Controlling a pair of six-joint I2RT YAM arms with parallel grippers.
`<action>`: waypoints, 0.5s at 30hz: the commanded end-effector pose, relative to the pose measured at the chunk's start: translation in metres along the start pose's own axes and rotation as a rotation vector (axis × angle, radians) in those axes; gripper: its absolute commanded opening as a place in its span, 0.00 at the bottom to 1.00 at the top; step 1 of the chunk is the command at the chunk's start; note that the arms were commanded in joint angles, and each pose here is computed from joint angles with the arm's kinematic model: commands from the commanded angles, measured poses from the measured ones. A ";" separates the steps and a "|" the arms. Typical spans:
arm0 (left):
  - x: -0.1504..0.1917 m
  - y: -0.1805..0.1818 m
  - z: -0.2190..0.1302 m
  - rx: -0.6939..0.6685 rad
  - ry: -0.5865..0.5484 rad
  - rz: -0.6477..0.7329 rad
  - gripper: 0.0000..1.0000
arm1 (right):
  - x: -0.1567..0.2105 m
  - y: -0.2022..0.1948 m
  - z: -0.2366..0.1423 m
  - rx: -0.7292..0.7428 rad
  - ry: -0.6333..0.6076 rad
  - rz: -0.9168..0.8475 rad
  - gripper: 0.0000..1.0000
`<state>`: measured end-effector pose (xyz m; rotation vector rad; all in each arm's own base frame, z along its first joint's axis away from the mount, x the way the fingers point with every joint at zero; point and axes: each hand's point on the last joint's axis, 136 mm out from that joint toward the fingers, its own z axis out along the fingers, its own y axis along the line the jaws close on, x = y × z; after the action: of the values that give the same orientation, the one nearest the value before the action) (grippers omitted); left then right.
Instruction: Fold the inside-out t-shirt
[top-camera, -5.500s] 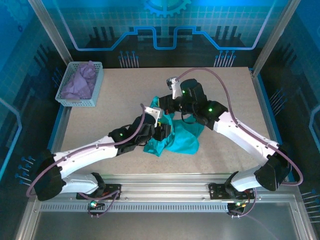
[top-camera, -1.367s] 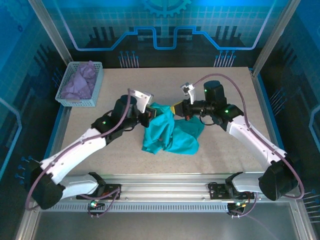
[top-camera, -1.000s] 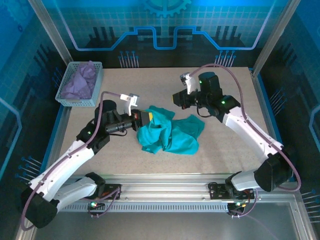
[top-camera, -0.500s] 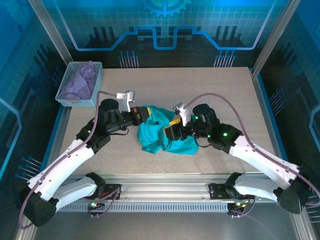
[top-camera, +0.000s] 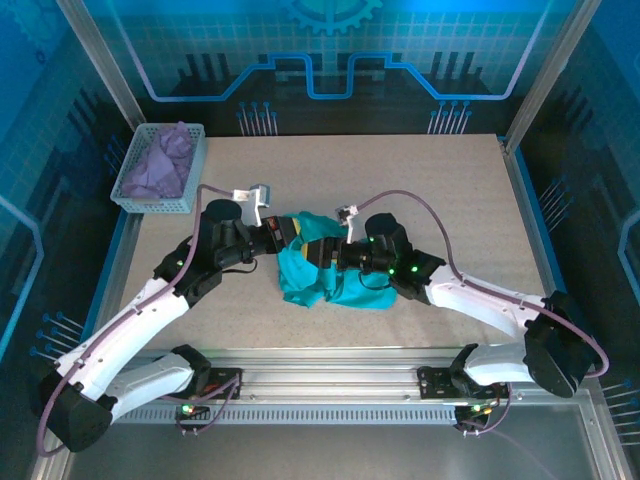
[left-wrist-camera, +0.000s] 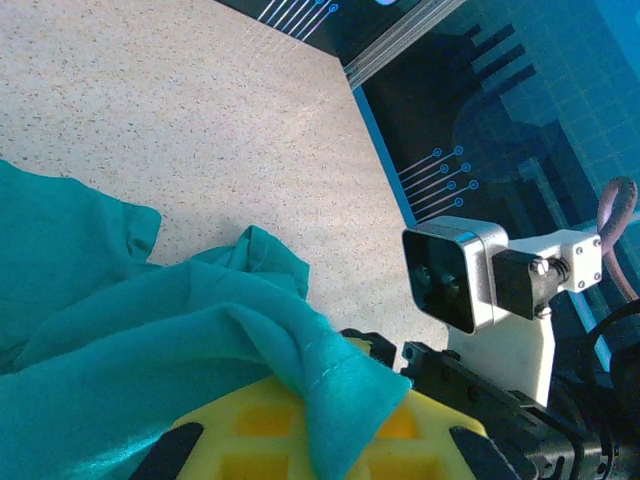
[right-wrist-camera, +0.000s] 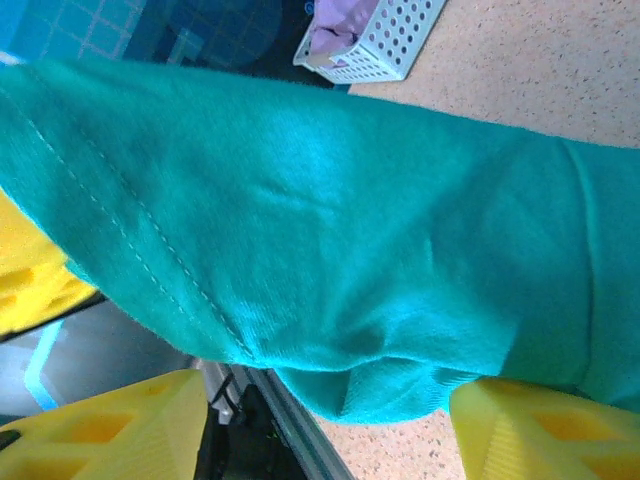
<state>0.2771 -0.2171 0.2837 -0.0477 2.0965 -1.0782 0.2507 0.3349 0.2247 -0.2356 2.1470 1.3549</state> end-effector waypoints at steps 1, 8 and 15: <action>-0.006 -0.009 -0.007 0.013 -0.025 0.043 0.00 | -0.007 -0.001 0.000 0.010 -0.053 0.050 0.61; -0.005 -0.012 -0.008 0.033 -0.023 0.042 0.00 | -0.009 -0.012 0.006 0.065 -0.061 0.099 0.55; -0.002 -0.016 -0.008 0.059 -0.015 0.045 0.00 | -0.014 -0.017 0.010 0.086 -0.080 0.113 0.36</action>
<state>0.2745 -0.2181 0.2865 -0.0391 2.0894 -1.0859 0.2672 0.3303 0.2060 -0.0509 2.2081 1.3075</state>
